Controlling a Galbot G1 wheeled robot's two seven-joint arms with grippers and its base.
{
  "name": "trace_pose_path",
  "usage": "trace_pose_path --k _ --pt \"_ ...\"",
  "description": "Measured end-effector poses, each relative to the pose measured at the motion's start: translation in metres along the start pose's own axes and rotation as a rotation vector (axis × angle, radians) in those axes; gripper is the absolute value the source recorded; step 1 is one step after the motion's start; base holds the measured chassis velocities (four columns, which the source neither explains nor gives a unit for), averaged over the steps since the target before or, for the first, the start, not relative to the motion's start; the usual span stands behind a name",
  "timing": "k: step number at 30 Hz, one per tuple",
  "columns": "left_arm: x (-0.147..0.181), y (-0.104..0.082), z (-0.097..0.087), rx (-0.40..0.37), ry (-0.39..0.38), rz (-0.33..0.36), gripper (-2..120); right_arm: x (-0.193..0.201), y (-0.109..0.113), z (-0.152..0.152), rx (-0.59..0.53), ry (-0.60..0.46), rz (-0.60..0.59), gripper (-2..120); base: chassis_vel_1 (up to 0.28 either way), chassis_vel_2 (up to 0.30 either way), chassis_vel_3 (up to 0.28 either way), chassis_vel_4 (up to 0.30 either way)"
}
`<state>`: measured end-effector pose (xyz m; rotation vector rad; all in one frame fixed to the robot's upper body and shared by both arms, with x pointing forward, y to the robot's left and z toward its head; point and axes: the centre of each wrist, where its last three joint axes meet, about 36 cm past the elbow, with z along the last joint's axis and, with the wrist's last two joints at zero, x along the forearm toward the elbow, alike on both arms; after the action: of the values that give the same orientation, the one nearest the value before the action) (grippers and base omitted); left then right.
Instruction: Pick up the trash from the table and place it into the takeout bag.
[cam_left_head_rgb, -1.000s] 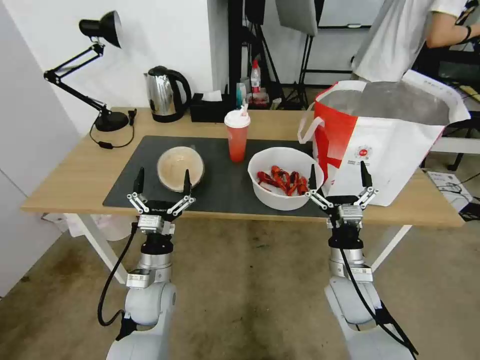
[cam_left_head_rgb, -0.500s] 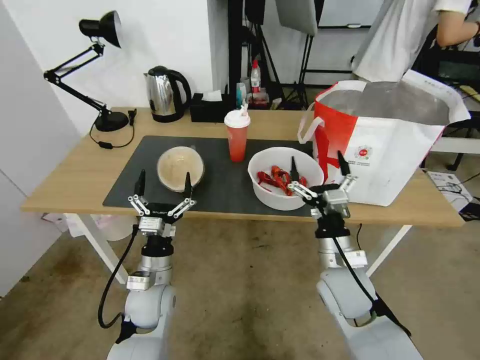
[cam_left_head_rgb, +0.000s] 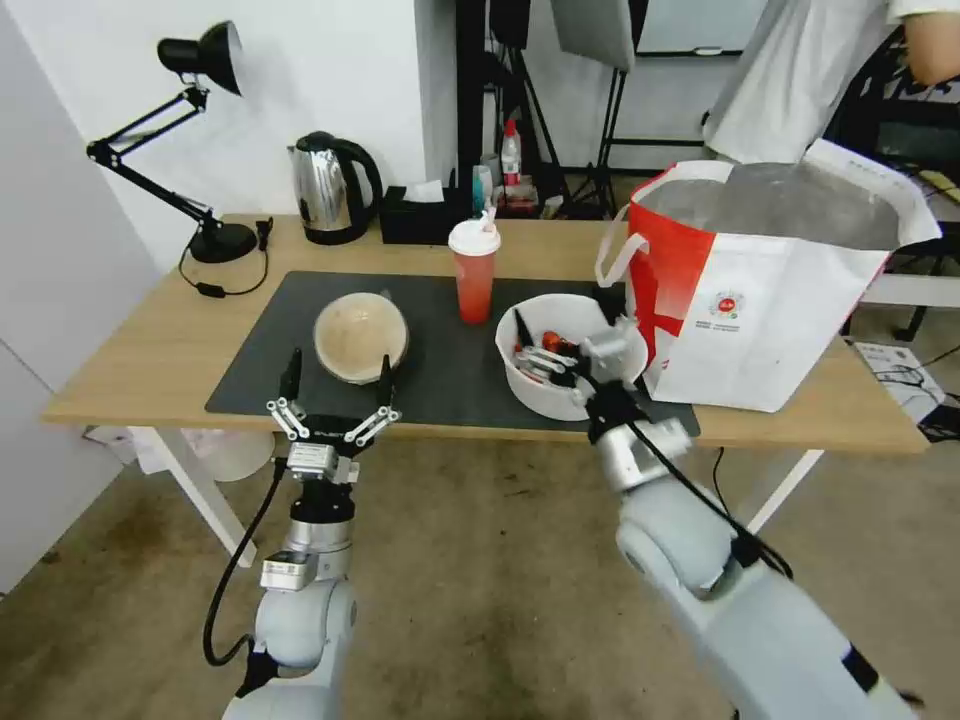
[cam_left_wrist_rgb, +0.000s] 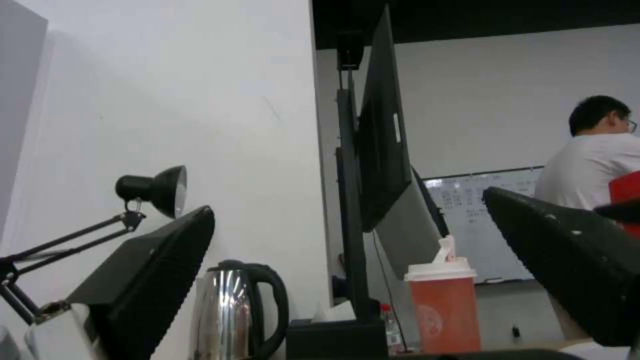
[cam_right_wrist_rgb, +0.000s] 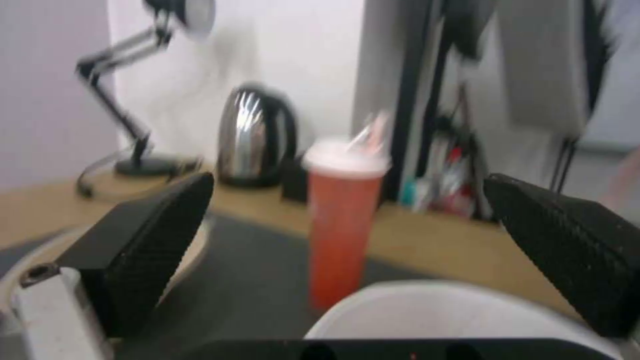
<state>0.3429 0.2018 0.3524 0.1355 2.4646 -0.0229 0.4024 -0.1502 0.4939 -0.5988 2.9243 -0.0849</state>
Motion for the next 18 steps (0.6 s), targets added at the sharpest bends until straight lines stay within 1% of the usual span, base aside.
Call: trace_pose_path --k 2,3,4,8,12,13,14,15,18 --pt "0.002 0.0 0.0 0.0 0.001 0.0 100 -0.009 0.001 -0.005 -0.022 0.061 -0.023 100 0.0 0.0 0.0 0.0" --pt "0.003 0.0 0.0 0.0 0.002 0.0 100 -0.011 0.002 -0.006 -0.03 0.082 -0.031 100 0.0 0.0 0.0 0.0" --pt "0.003 0.0 0.0 0.0 0.002 0.0 100 -0.011 0.002 -0.006 -0.03 0.082 -0.031 100 0.0 0.0 0.0 0.0" --pt "0.008 0.0 0.0 -0.002 0.007 -0.002 100 -0.029 0.007 -0.014 -0.056 0.186 -0.069 100 0.0 0.0 0.0 0.0" --pt "0.009 0.0 0.0 -0.003 0.007 -0.003 100 -0.034 0.007 -0.017 -0.055 0.225 -0.075 100 0.0 0.0 0.0 0.0" --pt "0.009 0.001 0.0 -0.004 0.006 -0.004 100 -0.038 0.009 -0.021 -0.055 0.274 -0.072 100 0.0 0.0 0.0 0.0" --pt "0.009 0.001 0.0 -0.004 0.006 -0.004 100 -0.038 0.009 -0.021 -0.055 0.274 -0.072 100 0.0 0.0 0.0 0.0" --pt "0.008 0.001 0.0 -0.004 0.005 -0.004 100 -0.042 0.011 -0.022 -0.051 0.307 -0.066 100 0.0 0.0 0.0 0.0" --pt "0.008 0.001 0.0 -0.004 0.003 -0.006 100 -0.048 0.013 -0.021 -0.036 0.365 -0.035 100 0.0 0.0 0.0 0.0"
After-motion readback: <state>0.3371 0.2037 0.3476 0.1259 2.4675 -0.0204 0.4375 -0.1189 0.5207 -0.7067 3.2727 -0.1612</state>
